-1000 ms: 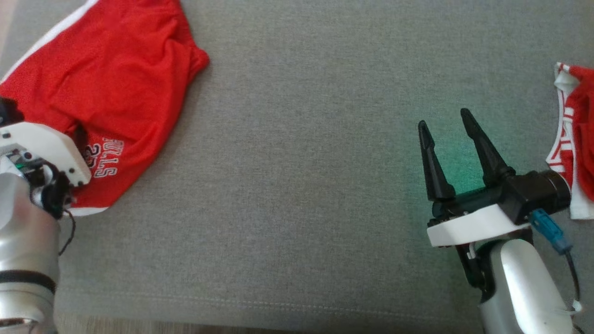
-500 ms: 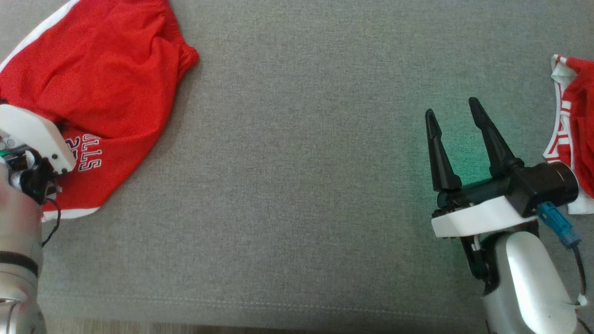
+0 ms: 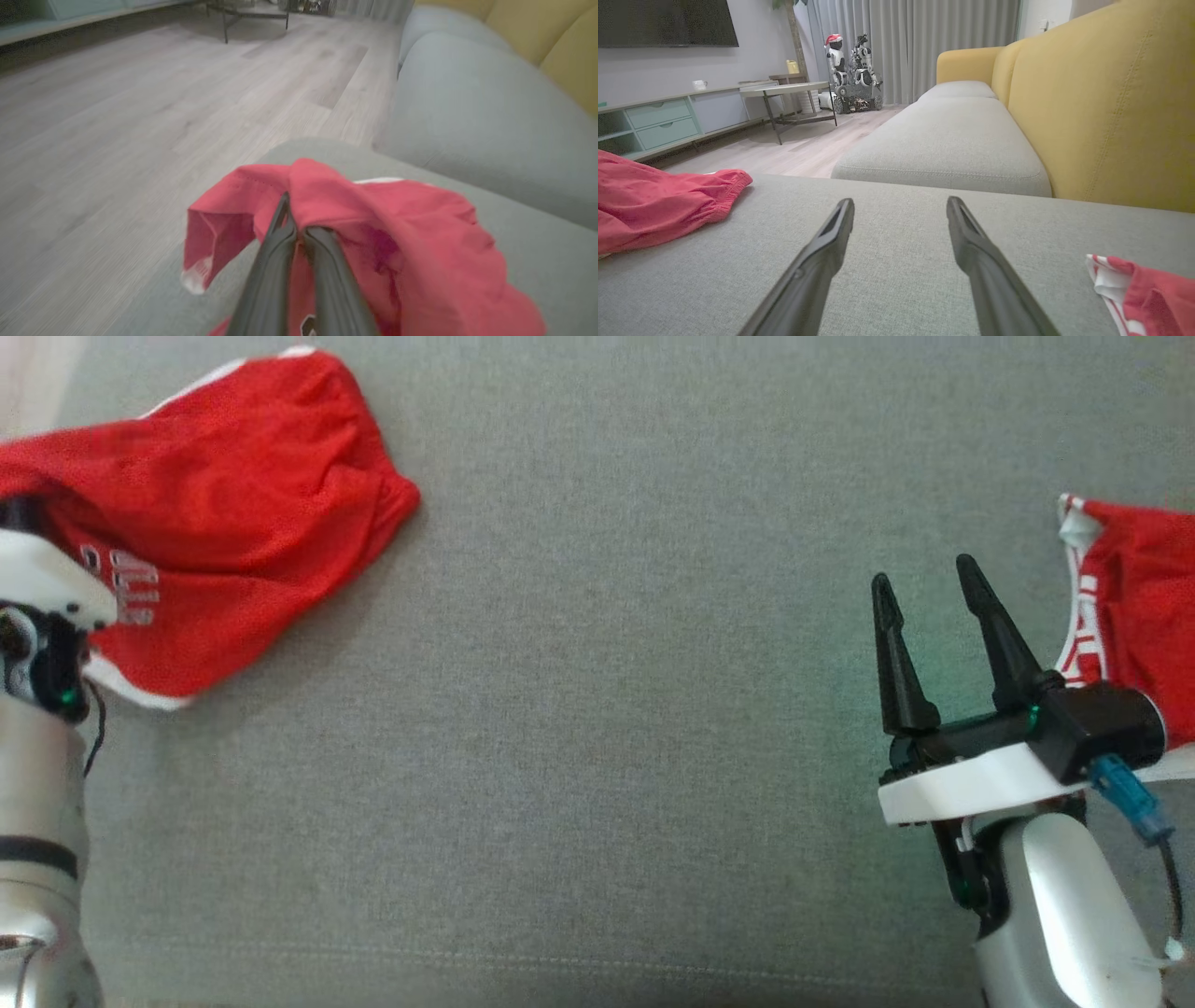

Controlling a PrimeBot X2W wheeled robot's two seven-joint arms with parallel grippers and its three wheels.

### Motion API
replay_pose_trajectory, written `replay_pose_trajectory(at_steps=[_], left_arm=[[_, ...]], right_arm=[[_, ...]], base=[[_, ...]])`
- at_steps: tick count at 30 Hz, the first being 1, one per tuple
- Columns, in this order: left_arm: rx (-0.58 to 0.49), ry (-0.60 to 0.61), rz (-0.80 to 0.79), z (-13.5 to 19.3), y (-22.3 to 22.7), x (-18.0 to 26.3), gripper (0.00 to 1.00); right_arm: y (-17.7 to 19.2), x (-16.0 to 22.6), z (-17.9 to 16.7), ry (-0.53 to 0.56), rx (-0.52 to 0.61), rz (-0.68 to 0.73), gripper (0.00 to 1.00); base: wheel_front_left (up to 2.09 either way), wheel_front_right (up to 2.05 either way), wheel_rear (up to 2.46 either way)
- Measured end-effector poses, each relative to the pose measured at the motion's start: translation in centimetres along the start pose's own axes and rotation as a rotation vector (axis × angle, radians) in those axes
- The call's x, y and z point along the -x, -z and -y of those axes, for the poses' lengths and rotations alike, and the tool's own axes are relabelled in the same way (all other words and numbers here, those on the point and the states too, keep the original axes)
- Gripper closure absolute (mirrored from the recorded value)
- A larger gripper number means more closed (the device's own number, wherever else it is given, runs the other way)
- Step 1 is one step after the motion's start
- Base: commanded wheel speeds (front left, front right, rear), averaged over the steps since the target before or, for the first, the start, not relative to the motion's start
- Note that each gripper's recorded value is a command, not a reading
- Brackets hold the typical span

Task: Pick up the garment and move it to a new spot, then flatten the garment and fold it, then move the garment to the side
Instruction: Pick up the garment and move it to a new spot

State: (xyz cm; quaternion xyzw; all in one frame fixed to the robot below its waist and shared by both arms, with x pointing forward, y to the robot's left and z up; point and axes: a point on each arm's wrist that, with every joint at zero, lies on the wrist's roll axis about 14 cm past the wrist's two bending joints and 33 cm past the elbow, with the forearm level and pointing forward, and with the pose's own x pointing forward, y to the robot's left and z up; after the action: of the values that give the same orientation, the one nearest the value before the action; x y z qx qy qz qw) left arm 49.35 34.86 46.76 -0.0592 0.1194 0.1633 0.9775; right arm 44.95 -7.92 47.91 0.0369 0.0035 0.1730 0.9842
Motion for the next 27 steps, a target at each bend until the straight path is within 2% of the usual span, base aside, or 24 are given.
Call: replay_pose_trajectory(at_steps=[5, 7, 10, 11, 15, 18, 22, 27], left_arm=[[0.019, 0.071, 0.211, 2.4, -6.5, 0.7, 1.0], [-0.005, 0.107, 0.287, 3.7, -8.9, 1.2, 1.0], [-0.035, 0.185, 0.374, 6.9, -11.3, 2.0, 1.0], [-0.035, 0.185, 0.374, 6.9, -11.3, 2.0, 1.0], [-0.07, 0.348, 0.429, 14.0, -12.8, 3.7, 1.0], [-0.09, 0.502, 0.424, 20.2, -12.4, 6.0, 1.0], [-0.115, 0.718, 0.348, 28.3, -9.0, 10.0, 1.0], [-0.182, 0.925, 0.218, 35.1, -3.0, 14.4, 1.0]], right_arm=[[-1.7, 0.9, 0.2, 0.016, -0.007, 0.045, 0.0], [-1.7, 1.5, 0.4, 0.027, -0.011, 0.045, 0.0], [-2.0, 2.1, 1.0, 0.048, -0.015, 0.052, 0.0], [-2.0, 2.1, 1.0, 0.048, -0.015, 0.052, 0.0], [-2.6, 3.0, 2.4, 0.094, -0.017, 0.07, 0.0], [-3.1, 3.9, 4.3, 0.156, -0.041, 0.092, 0.0], [-4.1, 5.2, 6.8, 0.234, -0.037, 0.124, 0.0], [-4.4, 7.2, 9.1, 0.312, -0.029, 0.133, 0.0]], base=[[0.0, 0.0, 0.0], [0.0, 0.0, 0.0], [0.0, 0.0, 0.0], [0.0, 0.0, 0.0], [0.0, 0.0, 0.0], [0.0, 0.0, 0.0], [0.0, 0.0, 0.0], [0.0, 0.0, 0.0]])
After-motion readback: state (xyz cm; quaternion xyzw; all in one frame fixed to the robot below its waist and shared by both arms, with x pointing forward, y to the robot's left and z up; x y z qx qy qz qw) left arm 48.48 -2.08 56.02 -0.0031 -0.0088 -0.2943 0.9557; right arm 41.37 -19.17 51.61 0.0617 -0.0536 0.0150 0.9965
